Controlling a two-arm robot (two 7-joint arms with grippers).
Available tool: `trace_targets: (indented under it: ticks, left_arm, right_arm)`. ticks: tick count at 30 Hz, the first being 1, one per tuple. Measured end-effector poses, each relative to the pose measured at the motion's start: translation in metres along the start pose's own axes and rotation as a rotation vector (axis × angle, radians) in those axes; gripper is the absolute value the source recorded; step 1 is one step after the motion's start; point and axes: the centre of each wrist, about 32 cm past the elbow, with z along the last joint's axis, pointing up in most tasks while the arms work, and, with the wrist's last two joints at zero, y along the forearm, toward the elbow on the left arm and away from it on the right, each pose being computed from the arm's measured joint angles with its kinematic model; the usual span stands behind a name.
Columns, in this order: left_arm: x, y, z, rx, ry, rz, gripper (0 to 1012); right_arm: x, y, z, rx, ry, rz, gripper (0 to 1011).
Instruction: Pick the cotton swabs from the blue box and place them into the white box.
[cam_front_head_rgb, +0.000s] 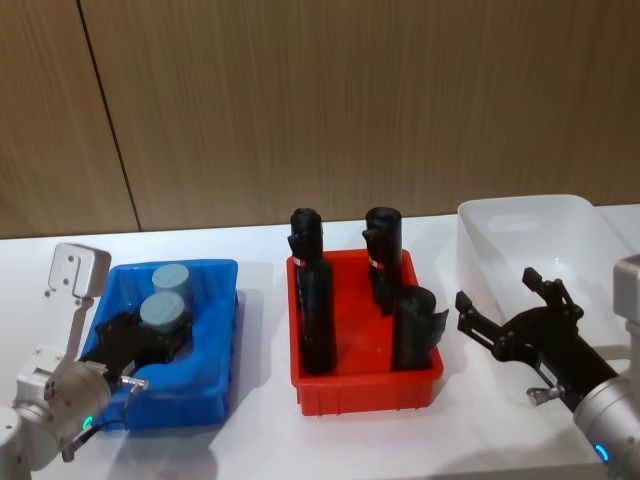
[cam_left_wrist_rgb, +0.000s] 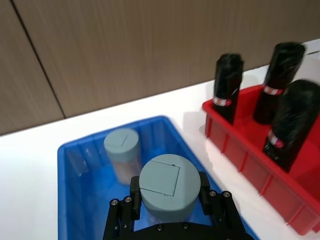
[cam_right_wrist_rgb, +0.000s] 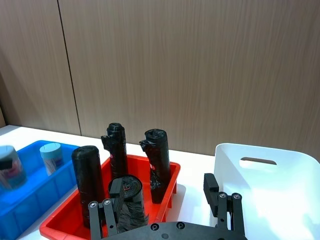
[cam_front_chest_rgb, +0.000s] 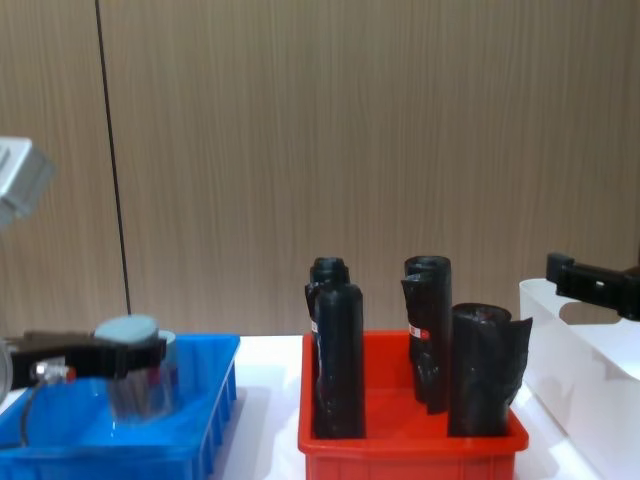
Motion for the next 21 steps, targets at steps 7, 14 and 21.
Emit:
trace_targets:
  ticks: [7, 14, 21]
  left_arm:
    - [0.0011, 0.0087, 0.0148, -0.068, -0.038, -0.074, 669]
    - [0.0028, 0.0150, 0.0260, -0.115, -0.063, -0.157, 669]
    - [0.0064, 0.0198, 0.0370, -0.160, -0.077, -0.268, 669]
  right_arm:
    - [0.000, 0.000, 0.000, 0.000, 0.000, 0.000, 1002]
    - [0.000, 0.000, 0.000, 0.000, 0.000, 0.000, 1002]
    - [0.000, 0.000, 0.000, 0.000, 0.000, 0.000, 1002]
